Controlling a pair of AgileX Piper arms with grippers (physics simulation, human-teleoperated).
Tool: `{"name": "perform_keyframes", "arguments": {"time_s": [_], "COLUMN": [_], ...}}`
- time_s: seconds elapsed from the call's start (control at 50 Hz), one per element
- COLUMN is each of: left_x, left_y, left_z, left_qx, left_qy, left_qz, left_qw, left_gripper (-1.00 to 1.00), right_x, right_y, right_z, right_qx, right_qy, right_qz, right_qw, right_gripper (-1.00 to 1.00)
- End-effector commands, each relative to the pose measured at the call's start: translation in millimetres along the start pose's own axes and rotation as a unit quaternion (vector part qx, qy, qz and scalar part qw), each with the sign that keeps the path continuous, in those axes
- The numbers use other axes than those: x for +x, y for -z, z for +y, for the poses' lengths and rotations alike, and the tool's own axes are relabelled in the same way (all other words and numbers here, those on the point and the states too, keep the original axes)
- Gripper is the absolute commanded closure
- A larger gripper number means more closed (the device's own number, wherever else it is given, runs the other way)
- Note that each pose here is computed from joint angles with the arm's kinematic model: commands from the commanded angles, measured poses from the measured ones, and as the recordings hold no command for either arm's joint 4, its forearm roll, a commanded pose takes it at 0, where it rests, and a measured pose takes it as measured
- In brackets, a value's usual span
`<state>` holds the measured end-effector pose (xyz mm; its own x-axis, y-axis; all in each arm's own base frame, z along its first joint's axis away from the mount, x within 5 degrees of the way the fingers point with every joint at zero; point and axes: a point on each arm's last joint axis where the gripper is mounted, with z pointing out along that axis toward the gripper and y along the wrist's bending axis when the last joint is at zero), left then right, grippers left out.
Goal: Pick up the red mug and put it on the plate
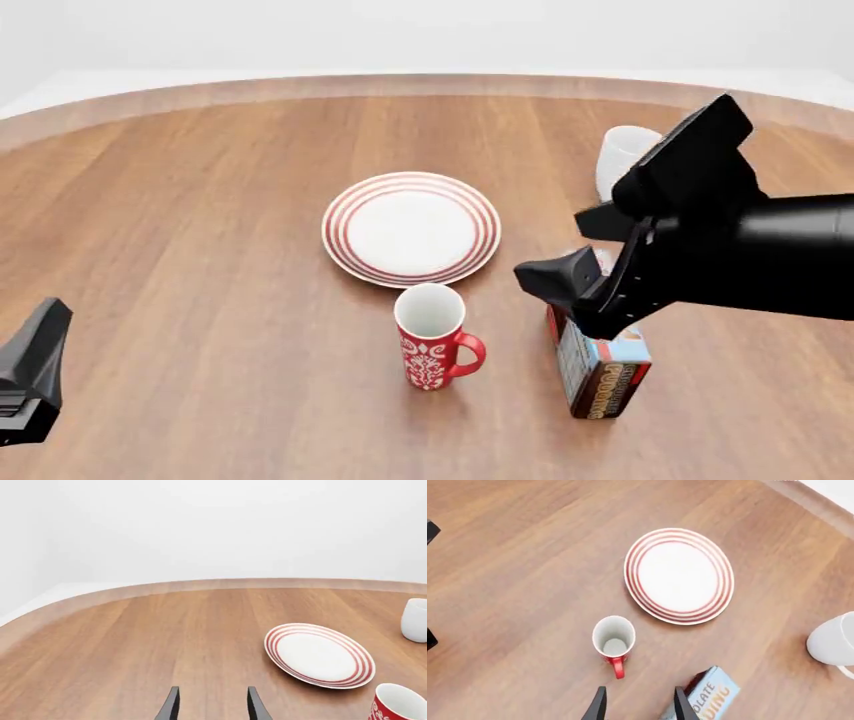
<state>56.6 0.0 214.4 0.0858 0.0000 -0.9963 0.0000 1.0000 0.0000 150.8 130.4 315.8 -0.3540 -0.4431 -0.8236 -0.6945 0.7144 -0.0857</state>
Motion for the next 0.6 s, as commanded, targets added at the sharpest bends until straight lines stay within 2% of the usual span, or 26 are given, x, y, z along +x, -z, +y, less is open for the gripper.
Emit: {"name": "perform_keyframes", "arguments": {"time_s": [0.02,0.34,0.6], "left_x": [0.0,0.0,0.0], "left_y": [0,0,0], "left_z": [0.0,0.0,0.0], "left_qx": [0.000,0.000,0.000], "left_qy": [0.000,0.000,0.000], "left_qz": [0.000,0.000,0.000], "left_qw": [1.0000,1.0000,1.0000], "left_gripper": [-1.00,-1.00,-1.00], "right_x": [10,13,23], "right_y": [-17,-29,-45], "right_z": [6,8,7], "right_qx": [-0.012,-0.015,-0.011], "right_qy": [0.004,-0.001,-0.010], "right_qz": [0.018,0.026,0.039], "right_qw": [0.9998,0.9996,0.9991], "right_gripper": [-1.00,-1.00,-1.00]}}
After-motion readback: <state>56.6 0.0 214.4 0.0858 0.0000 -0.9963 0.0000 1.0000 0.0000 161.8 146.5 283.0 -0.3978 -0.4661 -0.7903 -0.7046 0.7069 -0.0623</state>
